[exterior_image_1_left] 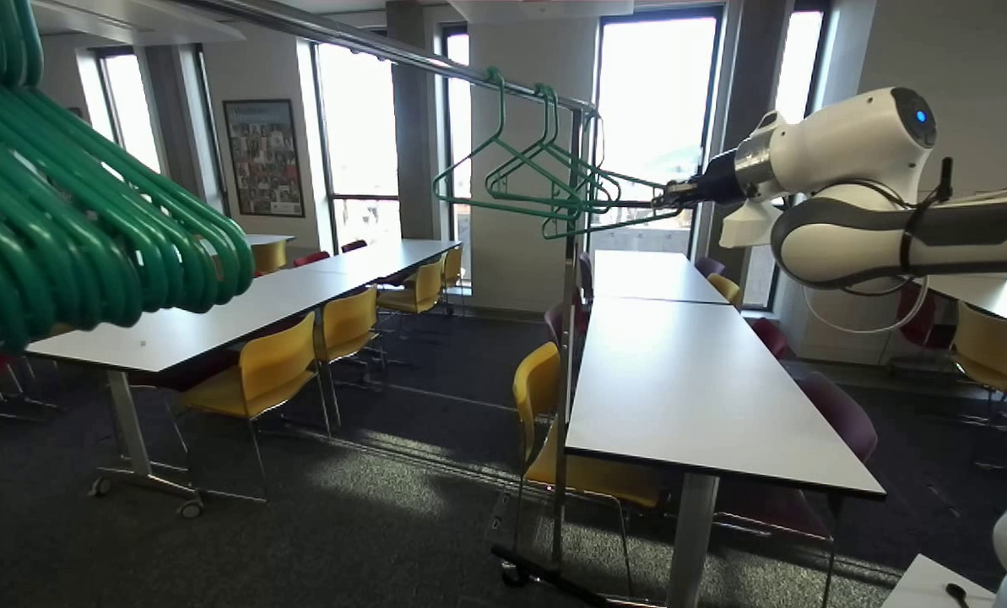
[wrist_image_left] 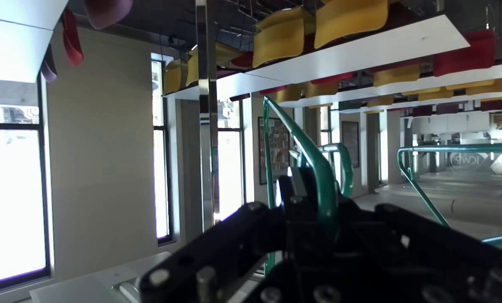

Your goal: Remove one hanger from the rail and put it on the table.

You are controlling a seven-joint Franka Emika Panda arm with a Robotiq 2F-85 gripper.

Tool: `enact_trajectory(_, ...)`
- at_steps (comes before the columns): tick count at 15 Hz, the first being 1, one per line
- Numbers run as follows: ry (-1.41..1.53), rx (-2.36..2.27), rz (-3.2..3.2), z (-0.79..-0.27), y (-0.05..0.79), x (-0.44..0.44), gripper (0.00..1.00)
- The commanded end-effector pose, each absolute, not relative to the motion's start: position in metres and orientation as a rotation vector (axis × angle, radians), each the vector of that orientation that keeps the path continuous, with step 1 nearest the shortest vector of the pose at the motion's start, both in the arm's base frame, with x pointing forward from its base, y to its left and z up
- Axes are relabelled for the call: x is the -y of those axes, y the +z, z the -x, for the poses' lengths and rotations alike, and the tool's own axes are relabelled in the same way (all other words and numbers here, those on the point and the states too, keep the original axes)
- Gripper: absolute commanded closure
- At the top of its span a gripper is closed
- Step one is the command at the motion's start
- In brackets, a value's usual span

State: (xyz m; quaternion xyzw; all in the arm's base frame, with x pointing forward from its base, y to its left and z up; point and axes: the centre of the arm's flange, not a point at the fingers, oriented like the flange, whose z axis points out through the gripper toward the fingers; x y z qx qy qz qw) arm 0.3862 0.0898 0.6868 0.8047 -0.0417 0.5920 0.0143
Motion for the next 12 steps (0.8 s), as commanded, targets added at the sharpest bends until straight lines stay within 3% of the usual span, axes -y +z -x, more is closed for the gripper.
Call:
enact_trajectory(1, 1.739, 0.174, -2.506, -0.365, 0.671, -0.081, 0.99)
enact_trajectory(12, 0.966, 0.5, -2.453, -0.447, 0.519, 0.052, 0.99)
